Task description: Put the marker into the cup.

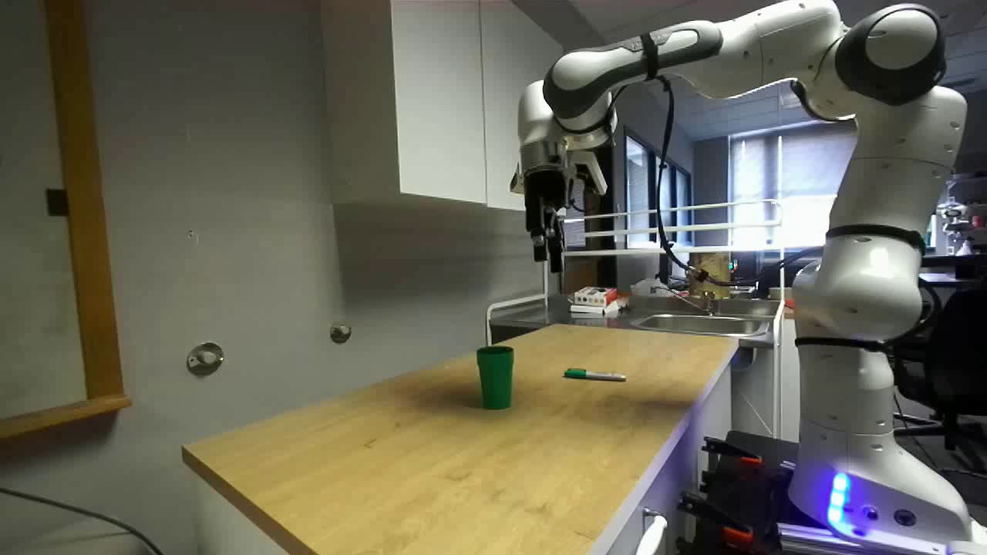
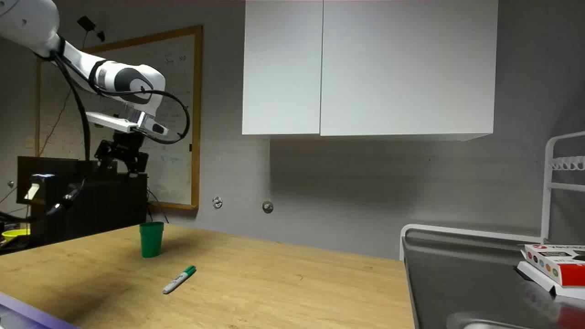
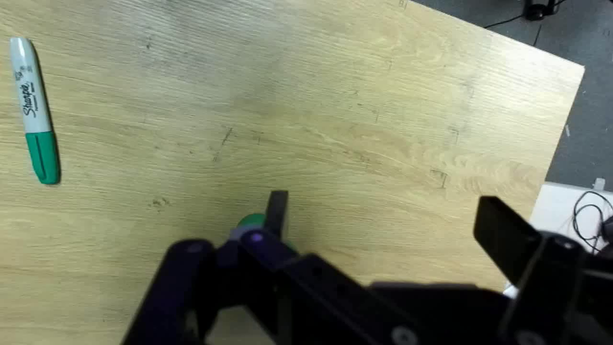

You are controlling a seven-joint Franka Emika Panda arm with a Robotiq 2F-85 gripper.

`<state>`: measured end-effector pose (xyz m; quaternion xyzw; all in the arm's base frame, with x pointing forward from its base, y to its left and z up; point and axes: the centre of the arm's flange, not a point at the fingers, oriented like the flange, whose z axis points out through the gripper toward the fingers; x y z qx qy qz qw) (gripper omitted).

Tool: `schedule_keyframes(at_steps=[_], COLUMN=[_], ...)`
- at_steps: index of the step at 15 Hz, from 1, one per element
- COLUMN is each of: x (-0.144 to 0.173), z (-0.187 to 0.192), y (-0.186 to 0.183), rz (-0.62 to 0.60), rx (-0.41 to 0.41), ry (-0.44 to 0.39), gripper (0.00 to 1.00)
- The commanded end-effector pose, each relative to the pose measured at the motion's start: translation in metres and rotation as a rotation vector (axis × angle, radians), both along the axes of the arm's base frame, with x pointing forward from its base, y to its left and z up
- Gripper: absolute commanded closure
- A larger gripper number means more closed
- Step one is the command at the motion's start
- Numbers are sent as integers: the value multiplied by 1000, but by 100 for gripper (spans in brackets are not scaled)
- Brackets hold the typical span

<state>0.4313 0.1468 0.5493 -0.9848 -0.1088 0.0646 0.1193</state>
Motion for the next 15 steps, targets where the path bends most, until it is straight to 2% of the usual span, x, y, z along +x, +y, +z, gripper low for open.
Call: schedule_keyframes(at_steps=[1, 7, 11, 15], x=[0, 0, 23, 58], z=[0, 0, -9, -36], y=[0, 0, -17, -58], rz=[0, 0, -50, -131], rx=[0, 0, -1, -14], ry=[0, 0, 33, 70], gripper=[0, 0, 0, 0])
